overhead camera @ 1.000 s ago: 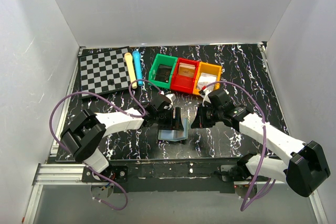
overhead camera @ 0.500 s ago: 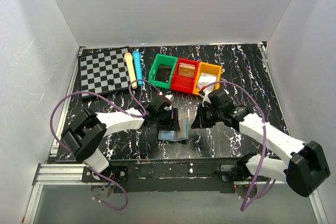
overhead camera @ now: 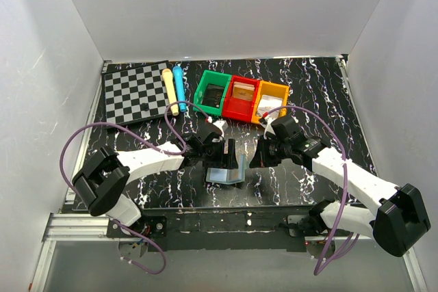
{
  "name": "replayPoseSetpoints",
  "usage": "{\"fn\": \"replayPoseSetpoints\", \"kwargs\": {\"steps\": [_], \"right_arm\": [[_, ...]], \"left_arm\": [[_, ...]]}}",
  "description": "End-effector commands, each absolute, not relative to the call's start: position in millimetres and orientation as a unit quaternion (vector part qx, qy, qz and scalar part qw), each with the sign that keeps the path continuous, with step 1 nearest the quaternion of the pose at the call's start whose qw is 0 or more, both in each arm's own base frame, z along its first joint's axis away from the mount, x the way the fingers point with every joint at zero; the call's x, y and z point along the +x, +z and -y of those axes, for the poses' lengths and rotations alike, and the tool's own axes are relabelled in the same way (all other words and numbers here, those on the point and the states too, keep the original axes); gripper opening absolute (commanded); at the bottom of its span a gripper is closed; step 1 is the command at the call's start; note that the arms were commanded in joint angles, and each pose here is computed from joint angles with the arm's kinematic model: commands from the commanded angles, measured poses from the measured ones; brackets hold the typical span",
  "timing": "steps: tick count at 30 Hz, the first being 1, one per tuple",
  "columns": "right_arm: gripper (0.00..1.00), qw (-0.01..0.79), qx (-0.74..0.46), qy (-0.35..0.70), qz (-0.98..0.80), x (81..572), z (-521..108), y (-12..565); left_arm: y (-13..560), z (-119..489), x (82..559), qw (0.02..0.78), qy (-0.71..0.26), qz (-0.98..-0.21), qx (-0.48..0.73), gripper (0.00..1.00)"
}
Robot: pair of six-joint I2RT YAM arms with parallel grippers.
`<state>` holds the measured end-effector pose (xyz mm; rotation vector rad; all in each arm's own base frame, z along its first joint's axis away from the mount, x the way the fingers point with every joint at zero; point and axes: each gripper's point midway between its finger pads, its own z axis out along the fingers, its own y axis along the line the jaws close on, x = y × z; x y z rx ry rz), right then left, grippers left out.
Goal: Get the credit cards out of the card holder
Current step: Remove the credit card from the card holder.
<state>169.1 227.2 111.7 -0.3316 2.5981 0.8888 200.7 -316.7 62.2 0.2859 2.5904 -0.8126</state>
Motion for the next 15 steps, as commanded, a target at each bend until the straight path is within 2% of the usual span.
{"fn": "replayPoseSetpoints", "kwargs": {"steps": [1,7,15], "right_arm": [[0.01,0.204,-0.129,0.334,-0.911,175.4,-237.0,132.4],[0.01,0.205,-0.131,0.335,-0.91,174.9,-236.9,134.2],[0.01,0.2,-0.132,0.339,-0.91,173.4,-238.4,133.9]], "left_arm": [[80.3,325.0,204.7,0.231,-0.301,-0.917,0.123,0.72],[72.6,329.0,205.0,0.226,-0.28,-0.924,0.132,0.67],[75.8,333.1,206.7,0.232,-0.276,-0.923,0.136,0.68]]}}
